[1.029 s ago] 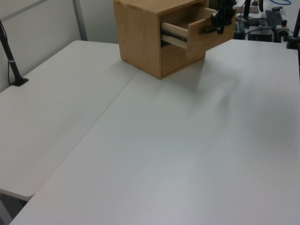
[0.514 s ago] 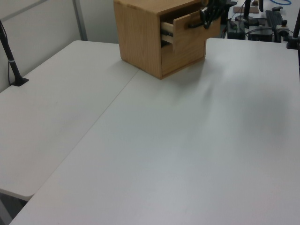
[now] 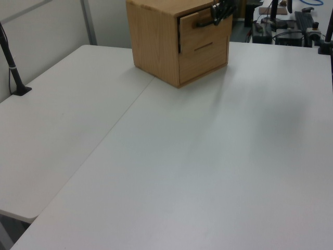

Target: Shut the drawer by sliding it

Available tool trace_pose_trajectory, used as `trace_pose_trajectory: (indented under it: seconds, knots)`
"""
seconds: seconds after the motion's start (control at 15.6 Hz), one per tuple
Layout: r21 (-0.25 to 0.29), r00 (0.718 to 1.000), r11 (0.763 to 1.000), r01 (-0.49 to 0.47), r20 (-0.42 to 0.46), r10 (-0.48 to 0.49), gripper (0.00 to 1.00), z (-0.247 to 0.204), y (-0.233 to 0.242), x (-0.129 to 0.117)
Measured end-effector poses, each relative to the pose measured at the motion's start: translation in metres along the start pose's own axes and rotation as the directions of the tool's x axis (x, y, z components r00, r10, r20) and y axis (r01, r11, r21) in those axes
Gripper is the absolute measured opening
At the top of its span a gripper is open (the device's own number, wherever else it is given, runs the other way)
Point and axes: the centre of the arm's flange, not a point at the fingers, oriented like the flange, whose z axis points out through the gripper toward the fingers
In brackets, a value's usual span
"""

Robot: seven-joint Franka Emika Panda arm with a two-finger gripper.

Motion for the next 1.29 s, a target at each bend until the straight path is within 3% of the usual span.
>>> trace_pose_trajectory:
  seconds: [0.58,0.84,0.96,1.09,1.16,1.29]
  knots:
    - [0.038,0.996,0.999,-0.025,-0.09,0.028,0.07,0.007,-0.004,0.007]
    - [0.026,0.995,1.0,0.0,-0.098,0.002,0.07,-0.008,-0.006,0.012]
    - [-0.01,0.998,0.998,0.062,0.013,-0.061,0.07,-0.016,-0.009,0.002]
    - [-0.027,0.976,0.986,0.163,0.151,-0.158,0.08,-0.03,-0.02,-0.015]
    - [-0.022,0.95,0.974,0.228,0.225,-0.217,0.08,-0.04,-0.029,-0.027]
    - [0.022,0.869,0.936,0.352,0.364,-0.335,0.11,-0.063,-0.051,-0.054]
